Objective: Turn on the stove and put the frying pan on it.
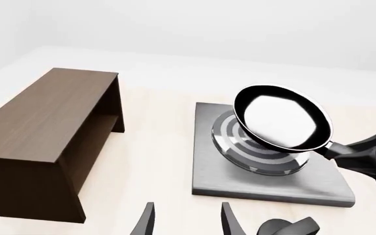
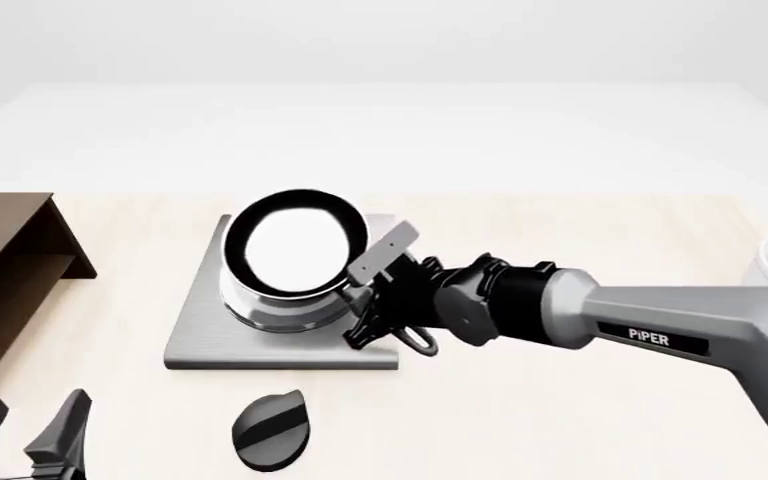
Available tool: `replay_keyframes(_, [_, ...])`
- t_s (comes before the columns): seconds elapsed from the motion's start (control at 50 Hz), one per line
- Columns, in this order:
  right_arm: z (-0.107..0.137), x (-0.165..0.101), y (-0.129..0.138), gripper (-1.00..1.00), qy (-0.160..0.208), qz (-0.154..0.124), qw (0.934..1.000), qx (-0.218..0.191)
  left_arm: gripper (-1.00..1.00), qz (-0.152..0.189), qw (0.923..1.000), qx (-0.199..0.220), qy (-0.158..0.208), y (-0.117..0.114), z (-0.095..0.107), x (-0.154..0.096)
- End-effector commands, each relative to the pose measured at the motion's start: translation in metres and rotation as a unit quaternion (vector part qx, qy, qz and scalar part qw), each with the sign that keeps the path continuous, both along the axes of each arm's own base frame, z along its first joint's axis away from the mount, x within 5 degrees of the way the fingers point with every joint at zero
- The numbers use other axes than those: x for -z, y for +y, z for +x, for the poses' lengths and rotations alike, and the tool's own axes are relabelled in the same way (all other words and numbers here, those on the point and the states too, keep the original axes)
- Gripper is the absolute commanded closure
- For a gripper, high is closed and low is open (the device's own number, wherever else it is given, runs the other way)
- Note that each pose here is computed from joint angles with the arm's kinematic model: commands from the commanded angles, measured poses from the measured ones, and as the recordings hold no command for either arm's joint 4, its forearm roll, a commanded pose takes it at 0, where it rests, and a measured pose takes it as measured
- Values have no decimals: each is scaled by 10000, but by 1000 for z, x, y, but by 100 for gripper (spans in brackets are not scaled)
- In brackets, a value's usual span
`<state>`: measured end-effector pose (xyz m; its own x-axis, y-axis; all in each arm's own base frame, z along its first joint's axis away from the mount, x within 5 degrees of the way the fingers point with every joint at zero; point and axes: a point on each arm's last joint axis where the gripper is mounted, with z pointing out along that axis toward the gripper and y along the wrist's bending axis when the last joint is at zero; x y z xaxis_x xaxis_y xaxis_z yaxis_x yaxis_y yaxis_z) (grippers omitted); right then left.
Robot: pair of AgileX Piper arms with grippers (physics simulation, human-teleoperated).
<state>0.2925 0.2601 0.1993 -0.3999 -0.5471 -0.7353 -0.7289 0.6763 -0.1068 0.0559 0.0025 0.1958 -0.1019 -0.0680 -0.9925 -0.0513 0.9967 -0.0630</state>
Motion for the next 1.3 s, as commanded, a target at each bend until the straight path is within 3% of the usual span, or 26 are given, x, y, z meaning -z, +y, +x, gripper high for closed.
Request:
replay_keyframes(0.02, [9, 0, 11, 100, -78, 123, 9999, 4, -100, -11, 10000, -4, 1, 0, 0, 0])
replay_keyframes(0.46, [19, 18, 11, 100, -45, -47, 10000, -13, -100, -25, 10000, -30, -9, 0, 0, 0])
replay_keyframes(1.14, [20, 28, 19, 100, -14, -81, 9999, -78, -100, 9, 10000, -58, -21, 1, 0, 0])
replay_keyframes(1.16, [20, 28, 19, -100, -8, -76, 9999, -78, -100, 10, 10000, -57, -22, 1, 0, 0])
replay_keyframes(1.3, [20, 25, 18, -100, -32, -68, 9999, -72, -100, 9, 10000, -57, -20, 1, 0, 0])
